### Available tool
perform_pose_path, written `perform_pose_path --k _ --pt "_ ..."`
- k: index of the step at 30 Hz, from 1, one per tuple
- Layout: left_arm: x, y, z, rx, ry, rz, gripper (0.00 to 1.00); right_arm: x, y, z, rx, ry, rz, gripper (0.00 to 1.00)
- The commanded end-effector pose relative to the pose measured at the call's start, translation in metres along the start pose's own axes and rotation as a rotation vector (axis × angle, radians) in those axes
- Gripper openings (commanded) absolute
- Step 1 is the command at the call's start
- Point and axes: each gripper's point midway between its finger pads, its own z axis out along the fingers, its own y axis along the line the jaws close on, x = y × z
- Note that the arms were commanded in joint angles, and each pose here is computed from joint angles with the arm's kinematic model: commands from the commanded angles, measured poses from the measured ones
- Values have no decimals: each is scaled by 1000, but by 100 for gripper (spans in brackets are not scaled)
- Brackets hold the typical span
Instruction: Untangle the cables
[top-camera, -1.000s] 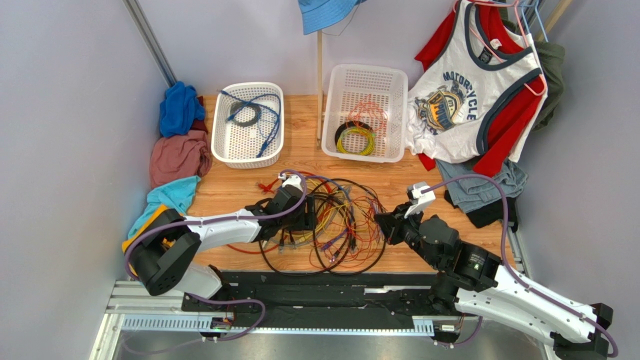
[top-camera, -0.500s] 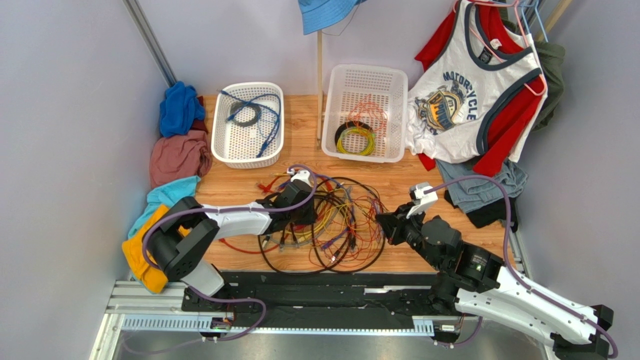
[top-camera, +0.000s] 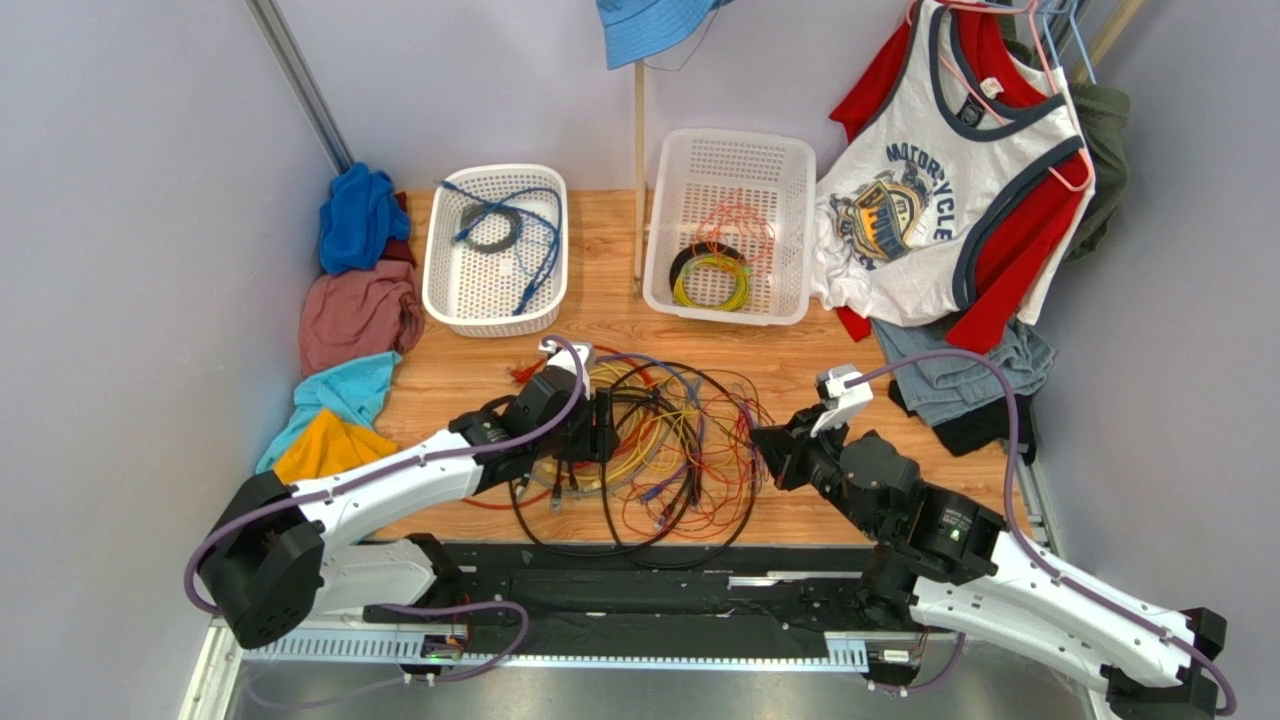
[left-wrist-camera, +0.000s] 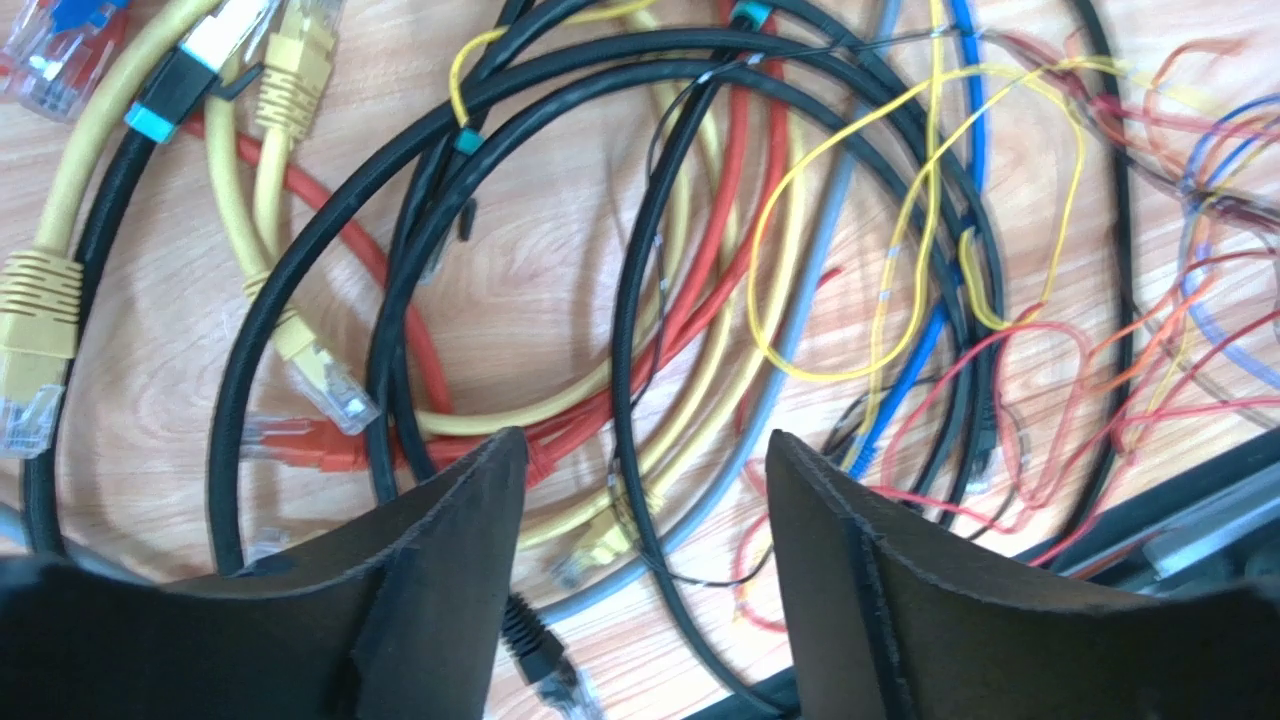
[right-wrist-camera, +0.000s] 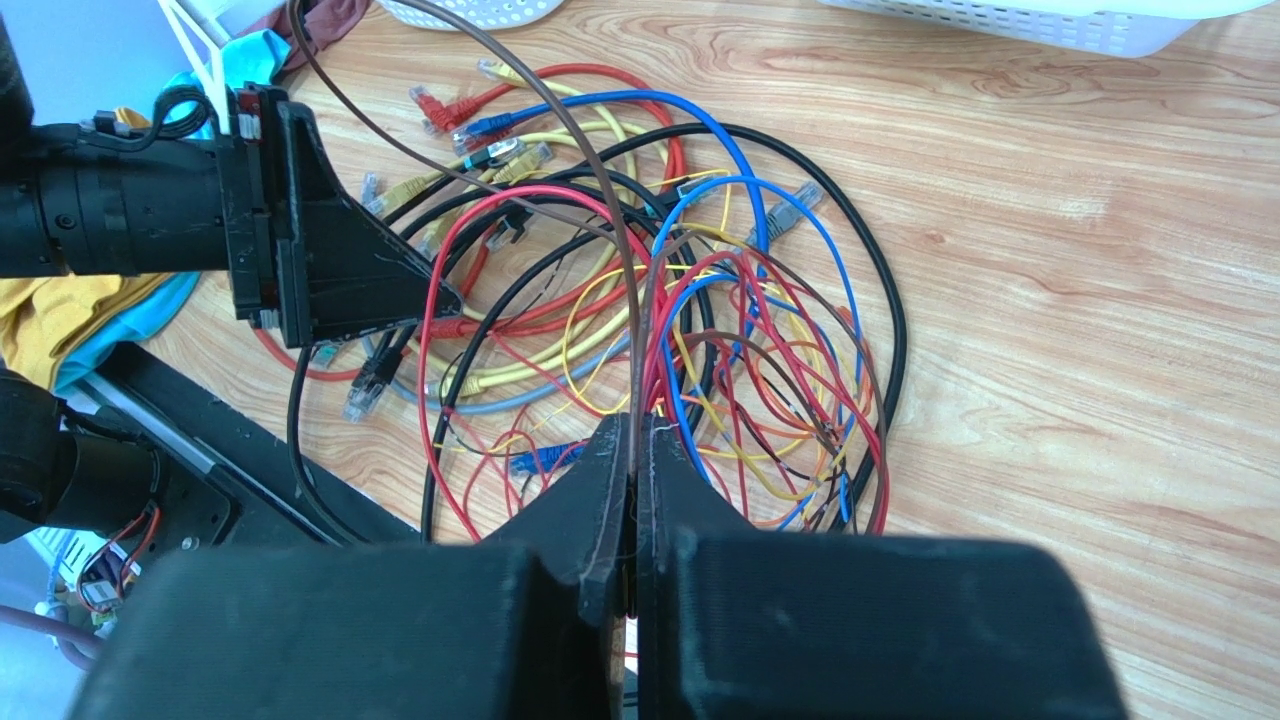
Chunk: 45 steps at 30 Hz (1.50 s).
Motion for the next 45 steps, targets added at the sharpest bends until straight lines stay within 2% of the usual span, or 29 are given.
perform_pose_path --k 1,4,6,9,10,13,18,22,27,39,41,44,45 --pt "13 9 2 -26 52 47 71 -9 8 0 -29 -34 39 0" --pt "22 13 13 -52 79 34 70 -10 7 -1 -28 -36 42 0" --pt "24 27 19 -126 74 38 68 -10 6 -2 -25 -36 40 0" --pt "28 48 19 -241 106 70 59 -10 7 -3 -31 -32 43 0" --pt "25 49 19 -254 105 79 54 -8 6 -3 -31 -28 41 0" --pt "23 53 15 -282 104 90 49 -5 5 -2 -29 -24 43 0" --pt "25 55 17 -295 121 99 51 0 5 0 -30 -20 48 0" --pt "31 52 27 -295 160 91 61 1 5 0 -33 -15 48 0" --pt "23 23 37 -163 137 64 63 2 4 0 -30 -17 47 0" --pt "49 -23 63 -71 219 152 67 6 1 -1 -22 -9 48 0" --pt "56 -20 69 -82 240 158 61 6 0 0 -19 -10 48 0" --pt "68 -12 75 -107 272 165 37 6 0 0 -18 -9 46 0" --pt "73 -9 77 -116 285 163 24 7 0 -1 -19 -7 45 0"
